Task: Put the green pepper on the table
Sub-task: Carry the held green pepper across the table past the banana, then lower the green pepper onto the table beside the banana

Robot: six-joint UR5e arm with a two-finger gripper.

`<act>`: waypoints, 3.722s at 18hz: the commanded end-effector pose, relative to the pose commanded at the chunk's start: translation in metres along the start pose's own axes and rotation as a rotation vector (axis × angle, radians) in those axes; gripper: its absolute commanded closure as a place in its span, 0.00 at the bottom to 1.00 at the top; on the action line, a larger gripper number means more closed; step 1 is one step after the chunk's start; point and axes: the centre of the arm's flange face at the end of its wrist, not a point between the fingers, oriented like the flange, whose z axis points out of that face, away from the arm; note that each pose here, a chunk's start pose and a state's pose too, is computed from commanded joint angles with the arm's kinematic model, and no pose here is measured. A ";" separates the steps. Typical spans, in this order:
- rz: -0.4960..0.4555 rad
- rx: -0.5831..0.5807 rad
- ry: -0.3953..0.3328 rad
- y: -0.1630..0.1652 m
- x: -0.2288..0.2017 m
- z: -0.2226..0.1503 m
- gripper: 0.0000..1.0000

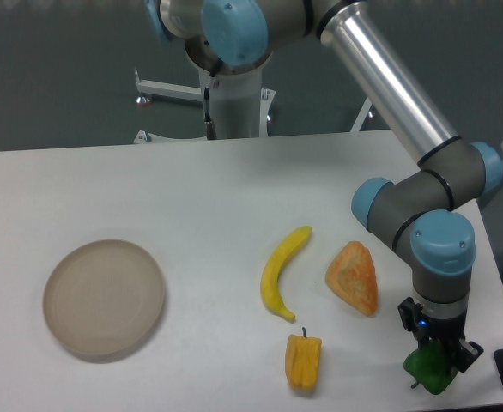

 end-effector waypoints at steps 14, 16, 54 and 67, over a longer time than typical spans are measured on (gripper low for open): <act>-0.028 0.026 0.093 -0.006 0.056 -0.058 0.78; -0.052 0.037 0.118 -0.003 0.074 -0.073 0.78; -0.350 0.088 0.485 -0.119 0.351 -0.111 0.77; -0.300 0.092 0.494 -0.120 0.352 -0.102 0.73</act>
